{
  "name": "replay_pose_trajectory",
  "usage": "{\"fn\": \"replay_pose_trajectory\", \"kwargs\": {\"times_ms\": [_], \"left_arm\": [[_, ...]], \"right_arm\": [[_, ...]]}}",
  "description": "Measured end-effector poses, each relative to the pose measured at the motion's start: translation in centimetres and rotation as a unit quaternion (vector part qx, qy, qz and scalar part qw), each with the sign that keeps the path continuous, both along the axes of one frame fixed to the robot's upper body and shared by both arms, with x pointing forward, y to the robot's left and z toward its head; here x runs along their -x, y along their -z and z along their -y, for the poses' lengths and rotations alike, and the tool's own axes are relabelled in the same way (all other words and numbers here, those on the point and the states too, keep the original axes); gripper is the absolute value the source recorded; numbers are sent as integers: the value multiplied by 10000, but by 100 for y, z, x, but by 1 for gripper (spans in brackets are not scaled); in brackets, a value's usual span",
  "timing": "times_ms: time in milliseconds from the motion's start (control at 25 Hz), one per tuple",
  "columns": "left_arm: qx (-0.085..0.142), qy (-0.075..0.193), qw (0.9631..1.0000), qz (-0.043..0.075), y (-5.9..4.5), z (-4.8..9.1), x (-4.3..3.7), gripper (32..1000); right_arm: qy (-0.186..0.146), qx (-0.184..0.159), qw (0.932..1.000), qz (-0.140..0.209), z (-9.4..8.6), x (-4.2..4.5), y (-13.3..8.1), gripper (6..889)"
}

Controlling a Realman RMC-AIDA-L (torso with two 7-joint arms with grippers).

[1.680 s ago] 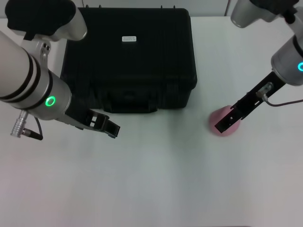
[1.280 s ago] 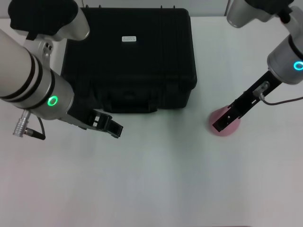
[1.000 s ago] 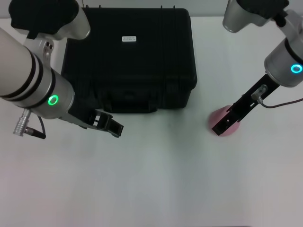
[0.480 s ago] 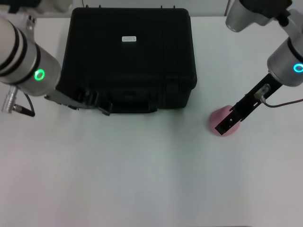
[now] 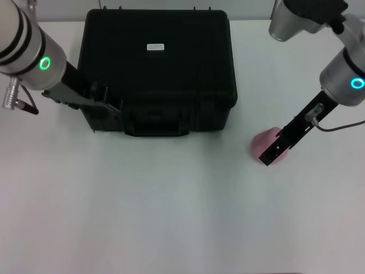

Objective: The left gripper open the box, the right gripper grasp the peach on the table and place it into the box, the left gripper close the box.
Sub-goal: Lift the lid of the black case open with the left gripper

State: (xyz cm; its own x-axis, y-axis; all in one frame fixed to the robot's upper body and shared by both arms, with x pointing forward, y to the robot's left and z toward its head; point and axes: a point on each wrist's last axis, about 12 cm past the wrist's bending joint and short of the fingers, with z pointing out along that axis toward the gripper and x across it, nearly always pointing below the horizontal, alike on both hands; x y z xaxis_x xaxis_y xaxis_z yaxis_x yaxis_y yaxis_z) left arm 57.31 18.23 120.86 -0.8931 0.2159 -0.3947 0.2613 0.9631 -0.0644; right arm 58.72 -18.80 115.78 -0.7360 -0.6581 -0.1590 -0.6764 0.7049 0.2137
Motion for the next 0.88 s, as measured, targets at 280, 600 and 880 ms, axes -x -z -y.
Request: {"fn": "replay_pose_trajectory", "kwargs": {"times_ms": [280, 600, 880], "left_arm": [[47, -135, 9999, -81, 79, -7, -98, 837], [64, -200, 9996, -176, 168, -6, -163, 837], [79, -184, 9997, -166, 192, 22, -207, 837]], "right_arm": [[-5, -4, 10000, -13, -4, -6, 2, 861], [-11, -9, 10000, -13, -4, -7, 3, 860], [-19, -13, 10000, -8, -7, -9, 0, 860]]}}
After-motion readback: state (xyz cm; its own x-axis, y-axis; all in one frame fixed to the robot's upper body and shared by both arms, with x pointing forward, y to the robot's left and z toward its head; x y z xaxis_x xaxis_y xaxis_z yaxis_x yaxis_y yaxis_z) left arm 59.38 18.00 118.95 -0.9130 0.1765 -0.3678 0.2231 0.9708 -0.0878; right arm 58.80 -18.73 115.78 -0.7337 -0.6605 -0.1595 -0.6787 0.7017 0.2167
